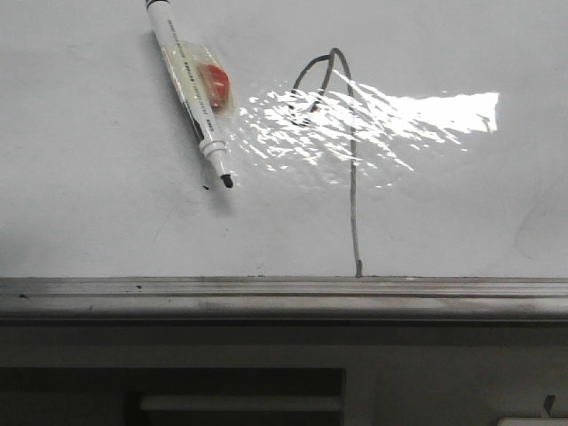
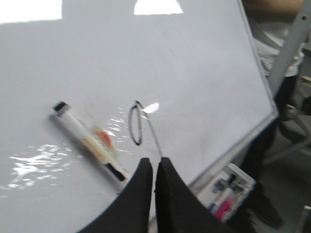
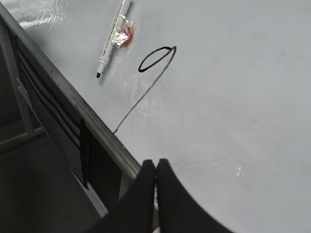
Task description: Write number 9 on whiteboard
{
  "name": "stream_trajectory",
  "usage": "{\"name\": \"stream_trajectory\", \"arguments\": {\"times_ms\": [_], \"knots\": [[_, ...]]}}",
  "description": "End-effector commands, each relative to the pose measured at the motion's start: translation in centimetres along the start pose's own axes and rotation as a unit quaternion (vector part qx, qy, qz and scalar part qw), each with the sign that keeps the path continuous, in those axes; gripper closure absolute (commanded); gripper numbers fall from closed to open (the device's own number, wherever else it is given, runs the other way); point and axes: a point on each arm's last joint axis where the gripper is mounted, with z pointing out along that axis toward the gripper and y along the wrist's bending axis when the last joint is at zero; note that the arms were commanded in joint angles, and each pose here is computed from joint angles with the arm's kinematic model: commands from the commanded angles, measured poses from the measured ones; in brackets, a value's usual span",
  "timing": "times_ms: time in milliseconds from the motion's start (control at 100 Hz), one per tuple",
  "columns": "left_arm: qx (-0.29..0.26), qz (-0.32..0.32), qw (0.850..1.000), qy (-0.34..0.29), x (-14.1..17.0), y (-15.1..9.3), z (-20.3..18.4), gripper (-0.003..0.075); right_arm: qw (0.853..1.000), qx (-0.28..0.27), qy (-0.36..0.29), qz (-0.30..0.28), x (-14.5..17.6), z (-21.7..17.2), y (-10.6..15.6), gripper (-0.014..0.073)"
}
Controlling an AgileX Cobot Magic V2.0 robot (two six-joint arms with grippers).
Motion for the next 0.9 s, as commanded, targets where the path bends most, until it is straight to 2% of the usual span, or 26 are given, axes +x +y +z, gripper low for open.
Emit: {"name": "stream_trajectory", "arguments": {"times_ms": [0,110,230,360,490,720,890], "knots": [[-0.075,0.048,0.991,-0.098,0.0,1.3,-1.5,0.0741,0.999,0.005,-0.037,-0.006,-1.2,-0.2,-0.2,0.0636],[-0.172,0.083,0.969,-0.157,3.2,3.1,-2.9,0.0741,0.999,0.005,-0.037,-0.006,-1.2,-0.2,-0.2,0.0636],[-0.240,0.126,0.951,-0.147,7.6,4.2,-3.8,0.0741,0.999,0.005,-0.037,-0.006,-1.2,-0.2,-0.2,0.0636],[-0.286,0.073,0.945,-0.144,11.3,5.0,-4.2,0.0741,0.999,0.005,-0.037,-0.006,-1.2,-0.2,-0.2,0.0636],[-0.313,0.030,0.940,-0.134,13.8,5.5,-4.3,0.0741,0.999,0.005,-0.037,-0.006,-1.2,-0.2,-0.2,0.0636],[-0.346,-0.023,0.938,-0.014,16.3,5.7,-4.6,0.0741,0.999,0.006,-0.036,-0.006,-1.1,-0.2,-0.2,0.0636],[-0.344,-0.038,0.938,-0.021,16.5,5.6,-4.8,0.0741,0.999,0.006,-0.036,-0.006,-1.1,-0.2,-0.2,0.0636]]}}
